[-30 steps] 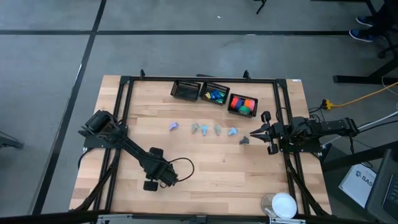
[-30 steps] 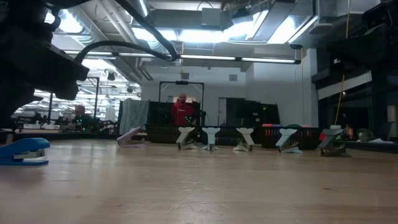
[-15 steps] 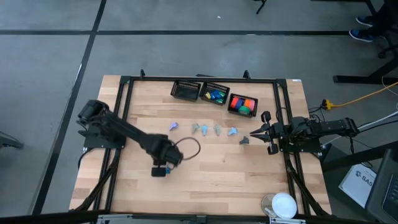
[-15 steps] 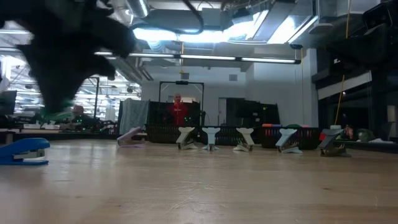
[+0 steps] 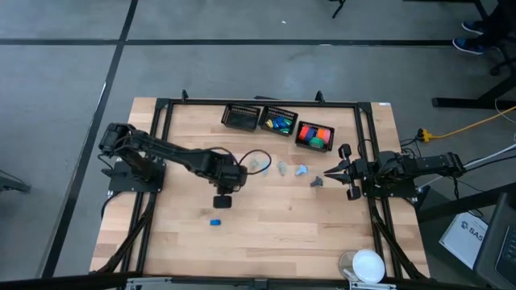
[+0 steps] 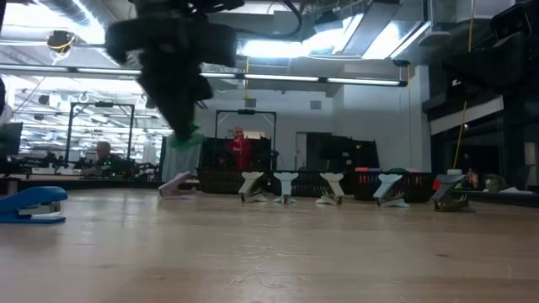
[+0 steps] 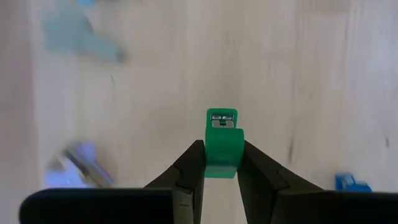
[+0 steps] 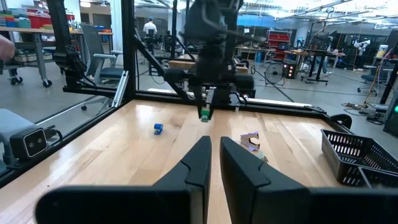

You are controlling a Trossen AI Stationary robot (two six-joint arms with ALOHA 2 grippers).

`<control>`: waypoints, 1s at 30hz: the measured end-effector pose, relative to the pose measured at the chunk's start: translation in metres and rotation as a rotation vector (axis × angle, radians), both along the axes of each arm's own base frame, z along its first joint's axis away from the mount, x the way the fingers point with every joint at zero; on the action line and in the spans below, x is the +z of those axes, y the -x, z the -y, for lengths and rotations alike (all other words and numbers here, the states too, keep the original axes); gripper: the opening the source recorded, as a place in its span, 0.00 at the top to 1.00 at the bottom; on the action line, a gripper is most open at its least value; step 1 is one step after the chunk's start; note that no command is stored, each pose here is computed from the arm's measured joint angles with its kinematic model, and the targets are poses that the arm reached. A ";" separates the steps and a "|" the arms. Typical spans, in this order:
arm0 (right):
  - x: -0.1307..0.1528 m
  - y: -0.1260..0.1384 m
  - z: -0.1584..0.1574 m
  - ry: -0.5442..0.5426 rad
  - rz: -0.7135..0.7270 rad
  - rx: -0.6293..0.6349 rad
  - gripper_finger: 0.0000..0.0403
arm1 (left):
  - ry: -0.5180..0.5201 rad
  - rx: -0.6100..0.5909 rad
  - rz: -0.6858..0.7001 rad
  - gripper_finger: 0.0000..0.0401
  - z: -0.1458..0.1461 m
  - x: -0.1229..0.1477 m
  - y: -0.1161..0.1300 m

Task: Pick and place Stapler, Stapler remover, tape
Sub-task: Put the green stapler into the middle black bin

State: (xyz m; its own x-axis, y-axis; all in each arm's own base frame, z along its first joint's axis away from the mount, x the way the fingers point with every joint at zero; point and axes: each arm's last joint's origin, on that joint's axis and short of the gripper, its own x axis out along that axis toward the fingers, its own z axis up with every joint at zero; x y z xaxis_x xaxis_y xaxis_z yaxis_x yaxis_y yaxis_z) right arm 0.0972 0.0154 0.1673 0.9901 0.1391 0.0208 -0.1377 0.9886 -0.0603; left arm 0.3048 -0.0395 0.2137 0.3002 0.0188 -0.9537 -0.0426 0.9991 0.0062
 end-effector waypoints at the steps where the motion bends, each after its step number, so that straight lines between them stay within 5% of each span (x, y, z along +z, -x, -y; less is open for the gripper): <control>1: 0.000 0.000 0.000 0.000 0.000 0.000 0.90 | -0.005 -0.006 0.023 0.84 -0.003 0.001 -0.002; 13: 0.000 0.000 0.000 0.000 0.000 0.000 0.90 | -0.076 -0.101 0.355 0.82 -0.028 0.016 -0.033; 18: 0.000 0.000 0.000 0.000 0.000 0.000 0.90 | -0.183 -0.117 0.498 0.82 -0.035 0.026 -0.044; 25: 0.000 0.000 0.000 0.000 0.000 0.000 0.90 | -0.333 -0.068 0.668 0.82 -0.051 0.042 -0.055; 30: 0.000 0.000 0.000 0.000 0.000 0.000 0.90 | -0.325 -0.060 0.756 0.82 -0.066 0.049 -0.059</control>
State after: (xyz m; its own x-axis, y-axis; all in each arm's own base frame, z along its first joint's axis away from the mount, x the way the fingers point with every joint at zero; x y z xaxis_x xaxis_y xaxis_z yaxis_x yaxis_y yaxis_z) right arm 0.0972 0.0154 0.1673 0.9900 0.1393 0.0212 -0.1378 0.9886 -0.0604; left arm 0.3639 0.0265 0.2628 0.8684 0.2227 -0.4431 -0.0982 0.9530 0.2865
